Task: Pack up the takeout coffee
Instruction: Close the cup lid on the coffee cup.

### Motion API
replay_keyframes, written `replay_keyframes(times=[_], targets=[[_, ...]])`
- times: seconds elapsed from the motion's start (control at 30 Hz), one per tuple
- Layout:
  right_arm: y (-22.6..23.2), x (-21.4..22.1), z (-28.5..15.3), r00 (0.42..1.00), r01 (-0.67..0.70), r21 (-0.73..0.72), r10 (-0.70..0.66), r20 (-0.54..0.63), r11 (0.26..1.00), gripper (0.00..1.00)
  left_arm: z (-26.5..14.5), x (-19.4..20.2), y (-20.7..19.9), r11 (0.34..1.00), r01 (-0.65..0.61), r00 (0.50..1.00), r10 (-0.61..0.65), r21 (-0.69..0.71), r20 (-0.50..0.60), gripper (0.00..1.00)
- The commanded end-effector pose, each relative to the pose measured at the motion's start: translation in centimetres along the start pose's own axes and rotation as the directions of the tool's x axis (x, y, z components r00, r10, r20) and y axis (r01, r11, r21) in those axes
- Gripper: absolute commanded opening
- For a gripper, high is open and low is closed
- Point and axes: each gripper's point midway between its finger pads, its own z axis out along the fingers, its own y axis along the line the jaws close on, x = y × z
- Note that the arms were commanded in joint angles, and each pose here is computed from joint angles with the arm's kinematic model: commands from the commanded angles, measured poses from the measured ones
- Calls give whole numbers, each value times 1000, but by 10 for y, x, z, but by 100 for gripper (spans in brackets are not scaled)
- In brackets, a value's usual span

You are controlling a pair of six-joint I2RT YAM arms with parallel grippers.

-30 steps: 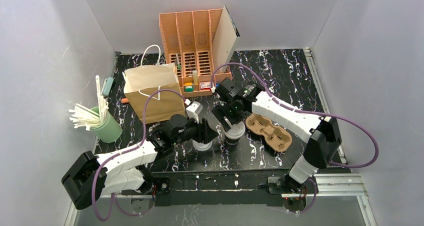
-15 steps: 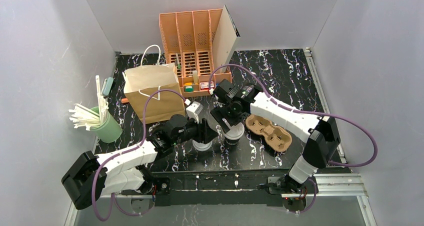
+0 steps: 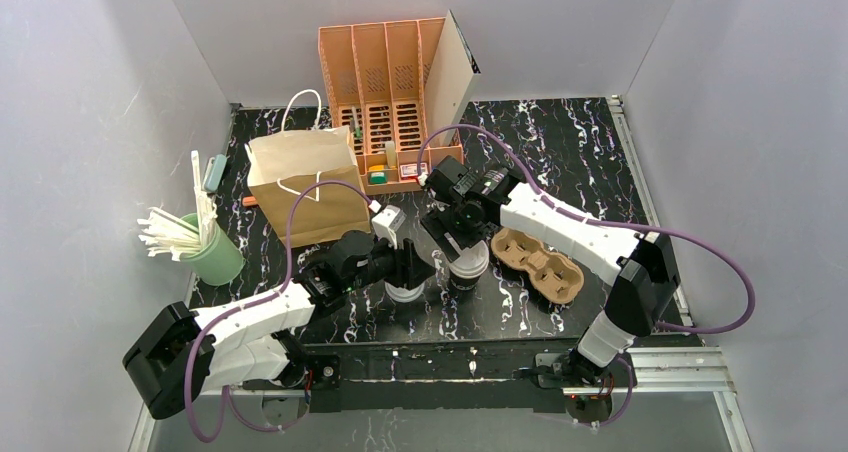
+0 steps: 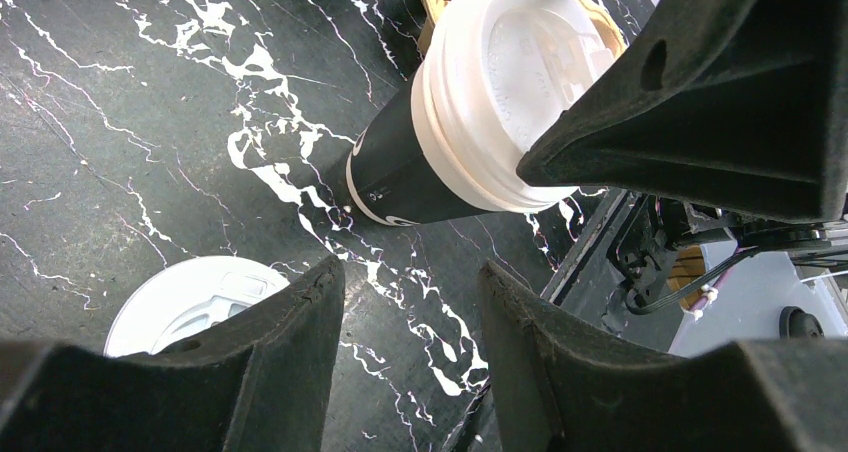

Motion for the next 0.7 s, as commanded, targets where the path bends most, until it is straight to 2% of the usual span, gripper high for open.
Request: replay_keyframes(times=[0.0, 0.67], targets=[[0, -7, -4, 1000, 17, 4, -17, 18, 1000, 77, -1, -4, -1, 1000, -14, 1000, 14, 9, 18, 49], [4, 2, 0, 999, 28, -15, -28, -15, 999, 79, -1, -6, -3, 1000, -18, 1000, 18, 13, 20, 49]])
